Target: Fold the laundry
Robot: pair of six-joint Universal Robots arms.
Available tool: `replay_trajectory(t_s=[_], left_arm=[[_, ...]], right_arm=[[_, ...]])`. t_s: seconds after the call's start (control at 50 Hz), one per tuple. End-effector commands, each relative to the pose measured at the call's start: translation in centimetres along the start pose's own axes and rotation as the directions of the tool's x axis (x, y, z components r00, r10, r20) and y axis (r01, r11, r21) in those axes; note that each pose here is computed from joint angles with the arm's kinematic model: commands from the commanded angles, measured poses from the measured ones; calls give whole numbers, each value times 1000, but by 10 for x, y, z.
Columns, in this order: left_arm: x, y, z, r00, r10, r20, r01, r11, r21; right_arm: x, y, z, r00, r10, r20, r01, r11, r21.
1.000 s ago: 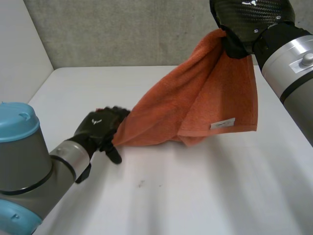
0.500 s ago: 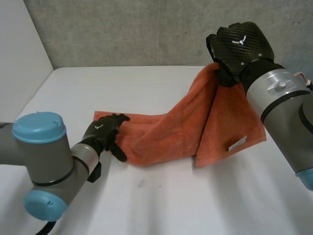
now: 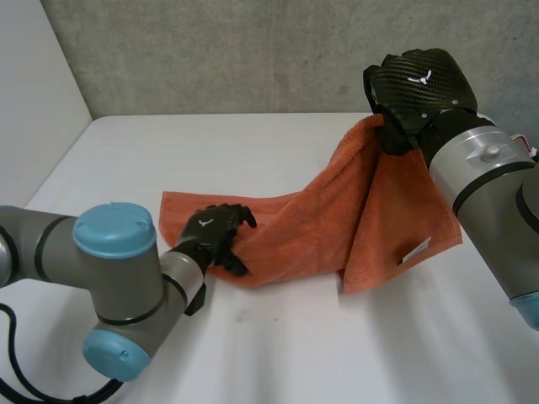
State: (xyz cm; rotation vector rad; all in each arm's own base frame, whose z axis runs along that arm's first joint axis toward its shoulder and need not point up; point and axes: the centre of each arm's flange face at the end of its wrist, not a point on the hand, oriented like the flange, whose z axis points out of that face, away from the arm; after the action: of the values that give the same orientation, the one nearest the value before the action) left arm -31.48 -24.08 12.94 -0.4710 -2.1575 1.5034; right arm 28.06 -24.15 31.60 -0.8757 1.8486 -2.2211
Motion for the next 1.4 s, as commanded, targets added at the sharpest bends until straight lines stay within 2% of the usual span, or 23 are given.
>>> replay_trajectory(t_s=[0.02, 0.16, 0.2, 0.28, 0.32, 0.38, 0.42, 0.54, 0.62, 0.66, 0.68, 0.7, 0.72, 0.74, 0.84, 0.96, 1.0, 1.08, 1.22, 1.36, 1.4], left_arm=[[13, 6, 3, 1000, 11, -28, -11, 1000, -1], [5, -17, -3, 999, 8, 44, -11, 998, 57], [5, -50, -24, 998, -1, 67, -9, 991, 136], [9, -68, -53, 998, 5, 58, -14, 986, 165], [17, -100, -89, 999, 17, 39, -26, 967, 255], [20, -116, -107, 999, 17, 30, -26, 951, 307], [25, -142, -137, 1000, 18, 17, -23, 920, 392], [30, -159, -156, 999, 30, -9, -24, 900, 435], [23, -164, -148, 999, 37, -8, -30, 901, 433], [15, -160, -138, 999, 33, 10, -34, 911, 410], [6, -148, -120, 999, 29, 28, -37, 935, 353], [-1, -134, -102, 999, 28, 39, -39, 955, 293], [-1, -134, -102, 999, 28, 39, -39, 956, 292], [-8, -122, -86, 998, 31, 54, -43, 970, 241], [-22, -93, -44, 994, 73, 83, -83, 989, 126], [-57, -66, 11, 973, 178, 148, -184, 982, 28], [-63, -63, 23, 967, 200, 157, -208, 978, 33], [-75, -63, 46, 952, 245, 183, -266, 959, 98], [-74, -65, 49, 948, 258, 188, -287, 946, 151], [-61, -84, 29, 948, 262, 183, -296, 936, 193], [-51, -95, 11, 949, 263, 177, -298, 929, 219]], right_arm=[[2, -1, 1, 1000, 1, -6, -1, 1000, 3], [20, -10, 1, 998, -10, -55, 12, 1000, 27], [25, -16, -2, 998, -16, -67, 19, 999, 36], [37, -27, -14, 995, -49, -83, 50, 999, 20], [42, -31, -19, 995, -64, -82, 64, 998, 9], [50, -47, -33, 993, -90, -71, 91, 996, 13], [53, -54, -39, 993, -106, -59, 108, 994, 21], [65, -65, -40, 991, -126, -47, 128, 991, 44], [68, -53, -30, 992, -121, -38, 122, 993, 9], [65, -37, -19, 994, -111, -17, 111, 993, -30], [65, -37, -19, 994, -111, -17, 111, 993, -31], [58, -19, -8, 995, -98, 14, 99, 992, -79], [53, 0, 3, 996, -84, 40, 88, 988, -127], [53, 1, 3, 996, -84, 40, 88, 988, -127], [35, 58, 42, 995, -48, 91, 67, 972, -226], [13, 93, 76, 995, -65, 72, 79, 975, -208], [9, 107, 98, 995, -96, -8, 94, 982, -162], [8, 116, 115, 991, -108, -74, 99, 989, -110], [-11, 135, 134, 987, -110, -113, 111, 994, 3], [-16, 125, 124, 987, -104, -122, 104, 995, -10], [-14, 117, 117, 987, -101, -124, 100, 995, -13]])
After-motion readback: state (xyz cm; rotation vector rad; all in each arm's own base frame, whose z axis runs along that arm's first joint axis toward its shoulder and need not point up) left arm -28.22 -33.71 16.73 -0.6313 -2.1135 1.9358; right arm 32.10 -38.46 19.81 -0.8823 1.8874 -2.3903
